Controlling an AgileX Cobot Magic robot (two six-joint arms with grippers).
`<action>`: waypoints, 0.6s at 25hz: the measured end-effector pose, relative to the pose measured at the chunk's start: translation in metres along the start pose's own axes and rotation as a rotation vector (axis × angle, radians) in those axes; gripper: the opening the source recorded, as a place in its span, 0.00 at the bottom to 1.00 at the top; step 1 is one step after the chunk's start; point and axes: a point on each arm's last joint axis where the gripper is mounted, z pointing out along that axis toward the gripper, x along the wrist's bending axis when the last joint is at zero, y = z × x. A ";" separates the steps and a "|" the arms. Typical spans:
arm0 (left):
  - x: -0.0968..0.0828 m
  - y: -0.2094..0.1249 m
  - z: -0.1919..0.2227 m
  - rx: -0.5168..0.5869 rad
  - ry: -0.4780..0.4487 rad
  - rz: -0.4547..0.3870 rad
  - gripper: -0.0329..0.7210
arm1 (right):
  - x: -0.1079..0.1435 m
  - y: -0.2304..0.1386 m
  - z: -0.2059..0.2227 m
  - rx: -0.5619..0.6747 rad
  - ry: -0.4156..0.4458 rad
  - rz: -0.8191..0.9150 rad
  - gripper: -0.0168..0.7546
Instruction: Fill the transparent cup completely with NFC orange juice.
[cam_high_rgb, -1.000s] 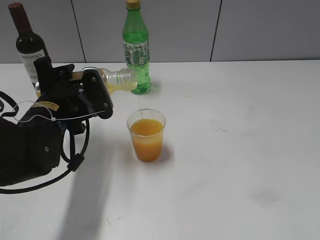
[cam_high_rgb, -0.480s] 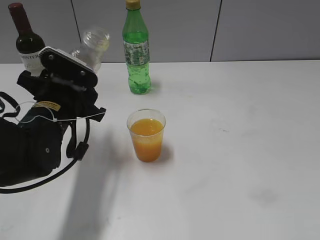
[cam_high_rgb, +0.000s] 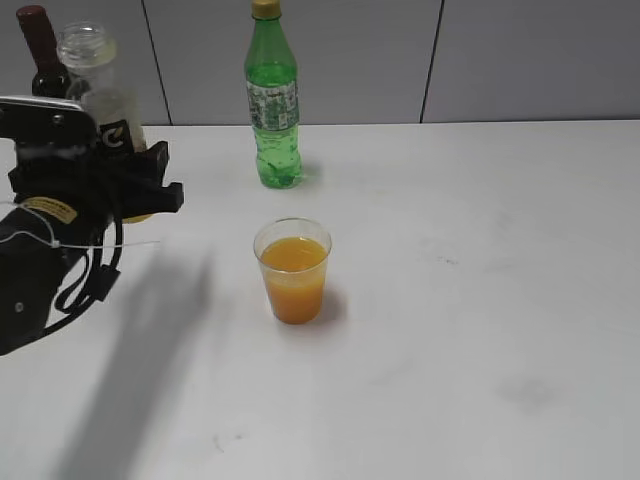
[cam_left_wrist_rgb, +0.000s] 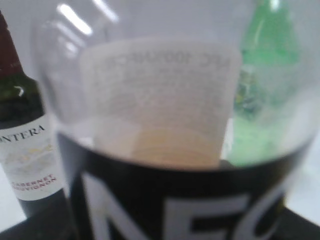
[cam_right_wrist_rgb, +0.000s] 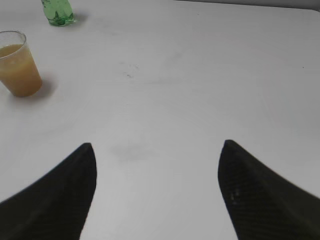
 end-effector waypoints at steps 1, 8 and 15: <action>0.004 -0.002 0.001 0.001 -0.027 -0.022 0.66 | 0.000 0.000 0.000 0.000 0.000 0.000 0.78; 0.041 -0.008 0.013 -0.028 -0.230 -0.122 0.66 | 0.000 0.000 0.000 0.000 0.000 0.000 0.78; 0.058 -0.018 0.043 -0.041 -0.355 -0.082 0.66 | 0.000 0.000 0.000 0.000 0.000 0.000 0.78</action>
